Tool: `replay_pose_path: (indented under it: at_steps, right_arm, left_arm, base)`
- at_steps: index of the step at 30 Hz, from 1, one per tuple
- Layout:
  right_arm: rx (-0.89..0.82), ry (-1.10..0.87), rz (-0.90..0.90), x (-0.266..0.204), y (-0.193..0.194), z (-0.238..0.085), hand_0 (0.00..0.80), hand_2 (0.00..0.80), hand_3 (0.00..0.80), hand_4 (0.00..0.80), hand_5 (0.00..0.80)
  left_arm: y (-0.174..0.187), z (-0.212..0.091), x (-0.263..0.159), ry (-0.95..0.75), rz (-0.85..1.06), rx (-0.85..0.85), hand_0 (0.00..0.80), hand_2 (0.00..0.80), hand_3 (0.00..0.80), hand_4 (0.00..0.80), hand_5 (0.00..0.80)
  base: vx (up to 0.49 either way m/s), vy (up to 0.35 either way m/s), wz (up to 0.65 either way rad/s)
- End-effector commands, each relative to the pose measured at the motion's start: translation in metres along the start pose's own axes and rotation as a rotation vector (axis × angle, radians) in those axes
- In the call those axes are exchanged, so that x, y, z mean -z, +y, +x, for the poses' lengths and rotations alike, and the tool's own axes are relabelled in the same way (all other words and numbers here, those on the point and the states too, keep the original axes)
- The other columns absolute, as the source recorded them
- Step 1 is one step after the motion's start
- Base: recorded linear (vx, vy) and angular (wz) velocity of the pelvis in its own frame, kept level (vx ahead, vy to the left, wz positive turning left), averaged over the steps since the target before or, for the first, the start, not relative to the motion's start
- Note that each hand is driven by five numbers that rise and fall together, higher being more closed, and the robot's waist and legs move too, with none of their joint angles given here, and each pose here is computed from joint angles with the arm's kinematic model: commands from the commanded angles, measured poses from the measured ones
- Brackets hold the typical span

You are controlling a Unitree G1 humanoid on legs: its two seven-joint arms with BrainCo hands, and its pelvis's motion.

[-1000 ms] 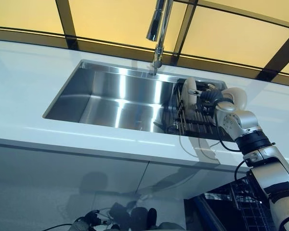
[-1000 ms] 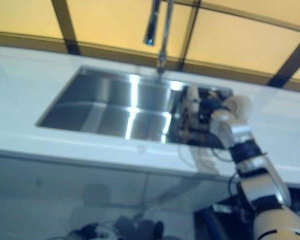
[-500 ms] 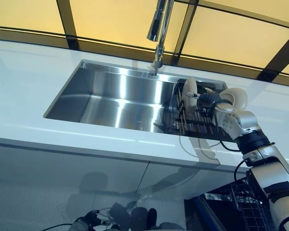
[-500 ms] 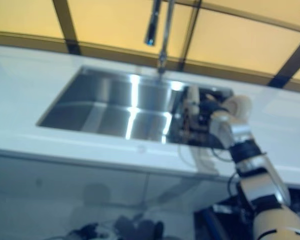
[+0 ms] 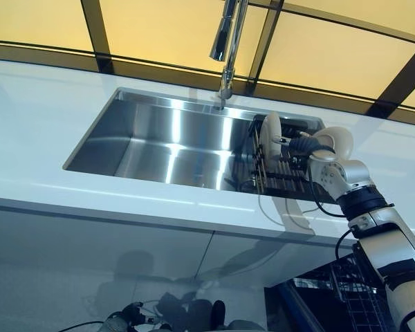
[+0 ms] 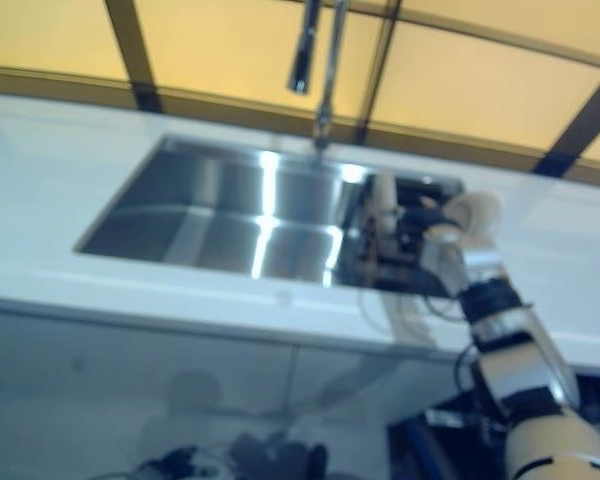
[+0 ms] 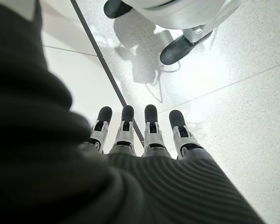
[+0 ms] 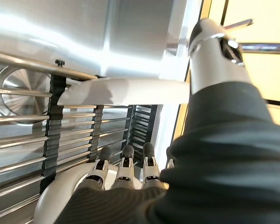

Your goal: Take plates into dishwasher

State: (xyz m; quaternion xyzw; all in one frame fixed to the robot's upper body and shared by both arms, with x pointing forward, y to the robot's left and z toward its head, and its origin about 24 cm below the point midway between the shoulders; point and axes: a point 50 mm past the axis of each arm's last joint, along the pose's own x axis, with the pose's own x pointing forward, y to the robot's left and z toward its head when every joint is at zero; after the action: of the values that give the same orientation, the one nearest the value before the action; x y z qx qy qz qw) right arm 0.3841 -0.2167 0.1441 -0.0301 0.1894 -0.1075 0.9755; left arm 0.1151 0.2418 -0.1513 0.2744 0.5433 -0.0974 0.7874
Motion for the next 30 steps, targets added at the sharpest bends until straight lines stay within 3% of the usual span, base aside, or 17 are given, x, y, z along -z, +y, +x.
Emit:
replay_pose_path:
  at_steps: [1,30]
  right_arm:
    - [0.033,-0.149,-0.001,-0.060,0.004,-0.008,0.000,0.000,0.000,0.000,0.000]
    - [-0.025,-0.161,-0.058,-0.057,0.021,-0.009,0.000,0.000,0.000,0.000,0.000]
  left_arm:
    - [0.003,0.004,-0.020,-0.029,0.086,0.004,0.000,0.000,0.000,0.000,0.000]
    - [0.003,0.004,-0.021,-0.030,0.097,0.007,0.000,0.000,0.000,0.000,0.000]
  base:
    - [0.000,0.000,0.00]
    - [0.000,0.000,0.00]
